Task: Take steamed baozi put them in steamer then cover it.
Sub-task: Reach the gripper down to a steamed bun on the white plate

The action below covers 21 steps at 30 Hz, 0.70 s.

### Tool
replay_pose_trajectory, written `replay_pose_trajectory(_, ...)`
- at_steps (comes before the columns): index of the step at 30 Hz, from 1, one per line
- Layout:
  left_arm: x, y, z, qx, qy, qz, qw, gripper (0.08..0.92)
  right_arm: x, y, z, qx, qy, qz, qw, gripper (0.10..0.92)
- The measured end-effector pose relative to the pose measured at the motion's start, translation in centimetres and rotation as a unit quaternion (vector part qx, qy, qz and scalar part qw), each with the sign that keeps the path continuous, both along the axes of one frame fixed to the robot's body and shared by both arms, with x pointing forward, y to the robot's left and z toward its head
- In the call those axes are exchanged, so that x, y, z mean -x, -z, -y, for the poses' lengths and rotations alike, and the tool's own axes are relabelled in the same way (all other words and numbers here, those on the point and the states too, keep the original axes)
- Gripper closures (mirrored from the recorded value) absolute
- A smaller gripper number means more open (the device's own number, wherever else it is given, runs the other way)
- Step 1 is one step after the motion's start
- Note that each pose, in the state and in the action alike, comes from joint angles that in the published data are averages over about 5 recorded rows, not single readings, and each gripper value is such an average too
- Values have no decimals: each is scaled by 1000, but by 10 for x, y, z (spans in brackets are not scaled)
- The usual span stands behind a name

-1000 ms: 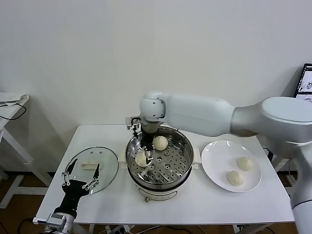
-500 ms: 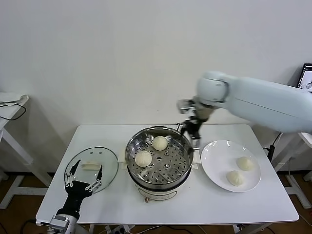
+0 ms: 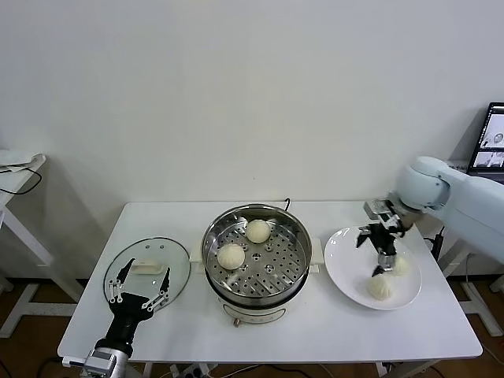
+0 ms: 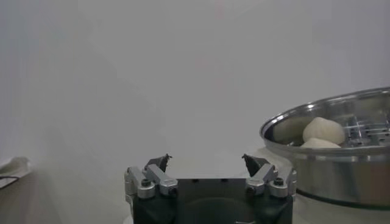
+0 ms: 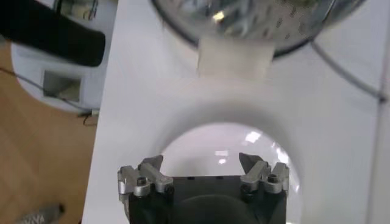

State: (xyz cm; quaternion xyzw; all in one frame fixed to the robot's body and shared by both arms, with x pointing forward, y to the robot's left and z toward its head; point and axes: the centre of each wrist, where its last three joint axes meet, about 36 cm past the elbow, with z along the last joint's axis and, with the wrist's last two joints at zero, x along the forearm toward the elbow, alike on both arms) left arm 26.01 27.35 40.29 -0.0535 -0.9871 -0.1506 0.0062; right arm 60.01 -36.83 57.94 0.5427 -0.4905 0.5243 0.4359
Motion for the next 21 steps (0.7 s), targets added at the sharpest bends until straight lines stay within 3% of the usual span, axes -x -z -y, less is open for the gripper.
replay_pose_trajectory(21, -1, 2, 5, 0, 1, -1, 1000, 177, 3, 93, 40, 32, 36, -4, 999, 200)
